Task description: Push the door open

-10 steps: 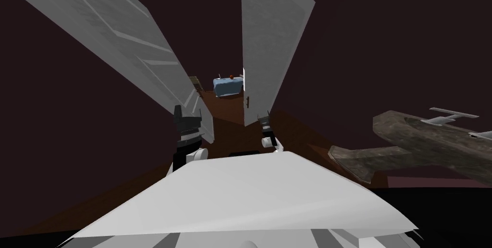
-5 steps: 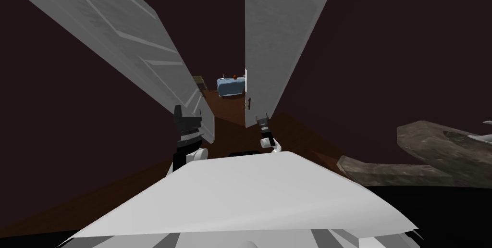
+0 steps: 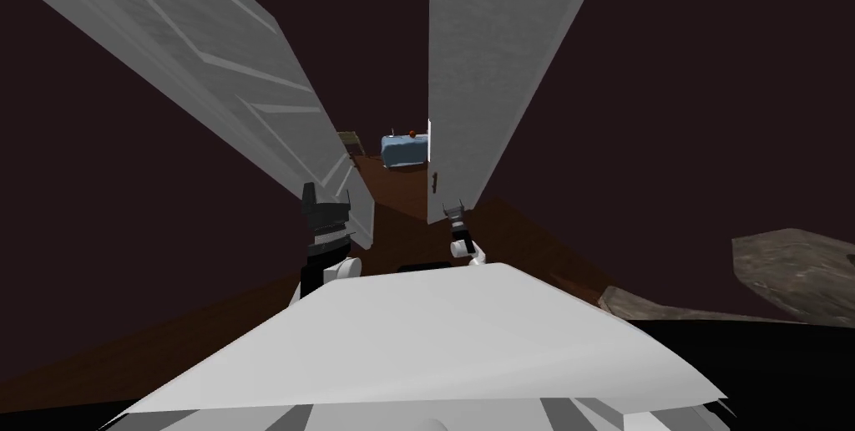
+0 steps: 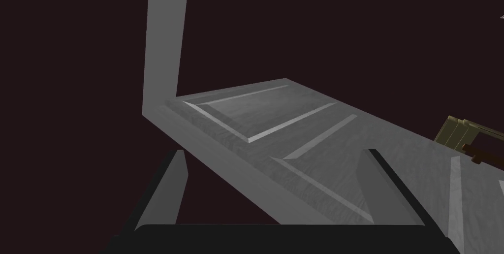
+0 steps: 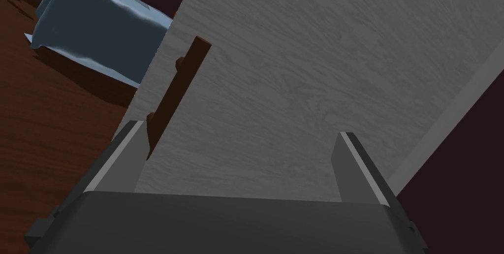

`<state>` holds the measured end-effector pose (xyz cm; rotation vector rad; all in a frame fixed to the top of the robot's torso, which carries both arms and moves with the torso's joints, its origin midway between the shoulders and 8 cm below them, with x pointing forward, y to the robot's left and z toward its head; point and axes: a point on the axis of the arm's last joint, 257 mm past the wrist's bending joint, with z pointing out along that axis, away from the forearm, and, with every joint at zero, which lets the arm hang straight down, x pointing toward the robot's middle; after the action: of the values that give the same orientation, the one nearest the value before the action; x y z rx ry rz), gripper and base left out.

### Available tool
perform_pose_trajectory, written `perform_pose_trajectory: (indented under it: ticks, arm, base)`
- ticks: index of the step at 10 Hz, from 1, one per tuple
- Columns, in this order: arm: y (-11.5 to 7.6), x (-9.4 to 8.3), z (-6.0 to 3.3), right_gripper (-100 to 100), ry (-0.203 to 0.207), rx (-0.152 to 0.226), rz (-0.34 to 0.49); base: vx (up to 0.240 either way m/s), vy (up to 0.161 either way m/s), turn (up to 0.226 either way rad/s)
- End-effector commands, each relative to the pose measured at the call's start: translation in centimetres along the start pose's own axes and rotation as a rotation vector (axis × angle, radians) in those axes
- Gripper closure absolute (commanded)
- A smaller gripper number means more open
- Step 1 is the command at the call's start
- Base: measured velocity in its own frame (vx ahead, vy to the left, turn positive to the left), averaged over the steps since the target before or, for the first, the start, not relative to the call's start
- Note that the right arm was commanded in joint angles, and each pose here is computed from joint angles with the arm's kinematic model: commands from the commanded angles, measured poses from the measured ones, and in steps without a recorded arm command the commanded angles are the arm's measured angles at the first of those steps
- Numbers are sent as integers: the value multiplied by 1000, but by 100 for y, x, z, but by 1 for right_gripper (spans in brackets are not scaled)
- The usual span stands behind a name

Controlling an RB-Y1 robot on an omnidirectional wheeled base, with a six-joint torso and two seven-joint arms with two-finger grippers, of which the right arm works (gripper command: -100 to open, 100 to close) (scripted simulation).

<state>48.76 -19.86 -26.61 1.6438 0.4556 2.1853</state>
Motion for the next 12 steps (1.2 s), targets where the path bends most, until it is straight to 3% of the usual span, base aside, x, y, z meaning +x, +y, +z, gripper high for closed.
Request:
perform_pose_trajectory:
  ticks: [1,12]
  arm:
    - [-68,-68,-13,-100,-15,9,32]
    - [-474,-431,-113,-100,-111,48,219]
  base:
    - [73,-72,109]
    - [71,-71,88]
